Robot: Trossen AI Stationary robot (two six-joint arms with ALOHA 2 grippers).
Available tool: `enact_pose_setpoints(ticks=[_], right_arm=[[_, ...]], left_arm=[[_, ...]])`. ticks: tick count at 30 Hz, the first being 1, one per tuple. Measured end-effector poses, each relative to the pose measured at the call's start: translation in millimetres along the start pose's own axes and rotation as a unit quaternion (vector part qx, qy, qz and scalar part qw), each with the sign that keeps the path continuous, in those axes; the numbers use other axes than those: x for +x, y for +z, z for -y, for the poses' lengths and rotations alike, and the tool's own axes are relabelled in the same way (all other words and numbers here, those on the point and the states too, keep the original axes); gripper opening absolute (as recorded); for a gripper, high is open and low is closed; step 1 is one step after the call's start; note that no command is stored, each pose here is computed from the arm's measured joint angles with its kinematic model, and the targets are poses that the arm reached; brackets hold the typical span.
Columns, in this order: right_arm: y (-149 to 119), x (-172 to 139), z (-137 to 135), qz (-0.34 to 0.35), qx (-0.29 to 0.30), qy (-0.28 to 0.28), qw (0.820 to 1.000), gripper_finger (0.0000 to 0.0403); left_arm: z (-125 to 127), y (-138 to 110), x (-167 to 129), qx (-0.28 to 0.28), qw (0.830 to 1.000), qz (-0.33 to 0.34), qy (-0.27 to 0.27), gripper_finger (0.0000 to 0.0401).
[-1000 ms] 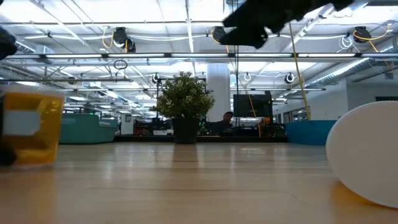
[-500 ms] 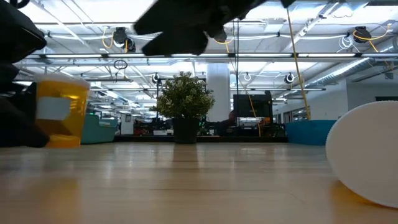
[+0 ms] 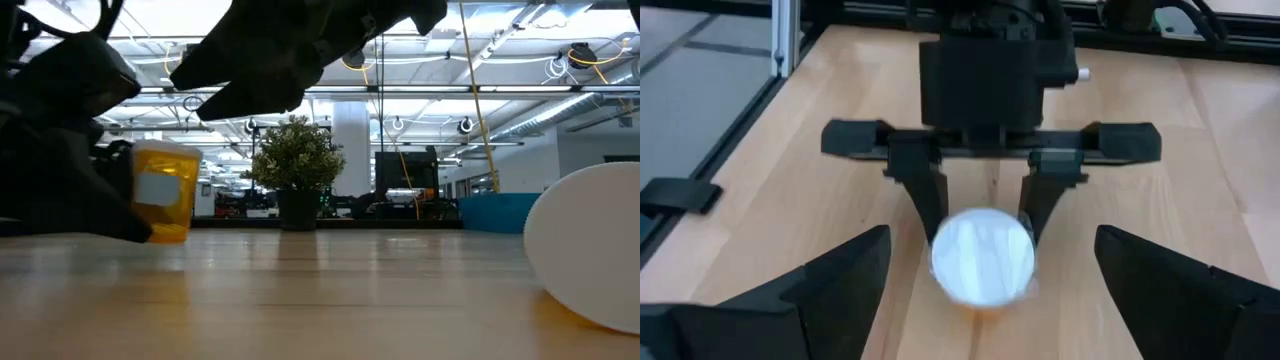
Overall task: Pick and place medicine bottles into bin by pill shape (circle, oval)
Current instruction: Put the big orange pill bottle into the blue bin
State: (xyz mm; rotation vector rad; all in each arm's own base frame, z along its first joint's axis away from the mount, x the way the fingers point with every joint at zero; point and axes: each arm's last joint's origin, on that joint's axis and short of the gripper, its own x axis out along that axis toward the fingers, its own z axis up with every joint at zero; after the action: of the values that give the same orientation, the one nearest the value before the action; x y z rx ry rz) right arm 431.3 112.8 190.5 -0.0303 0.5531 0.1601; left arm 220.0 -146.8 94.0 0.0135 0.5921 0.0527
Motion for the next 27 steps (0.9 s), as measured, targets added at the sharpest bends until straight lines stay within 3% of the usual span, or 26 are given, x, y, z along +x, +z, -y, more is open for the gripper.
enact_pose_setpoints(ticks=[18,27], right_arm=[[-16,15,10,-0.022,-0.018,-0.015,0.999,0.0347],[-14,15,13,-0.016,-0.018,0.002,1.0,0.0299]], left_arm=[[-9,11,8,0.004,1.0,0.019,-0.012,0.0198],[-13,13,10,0.003,1.0,0.021,-0.004,0.0198]])
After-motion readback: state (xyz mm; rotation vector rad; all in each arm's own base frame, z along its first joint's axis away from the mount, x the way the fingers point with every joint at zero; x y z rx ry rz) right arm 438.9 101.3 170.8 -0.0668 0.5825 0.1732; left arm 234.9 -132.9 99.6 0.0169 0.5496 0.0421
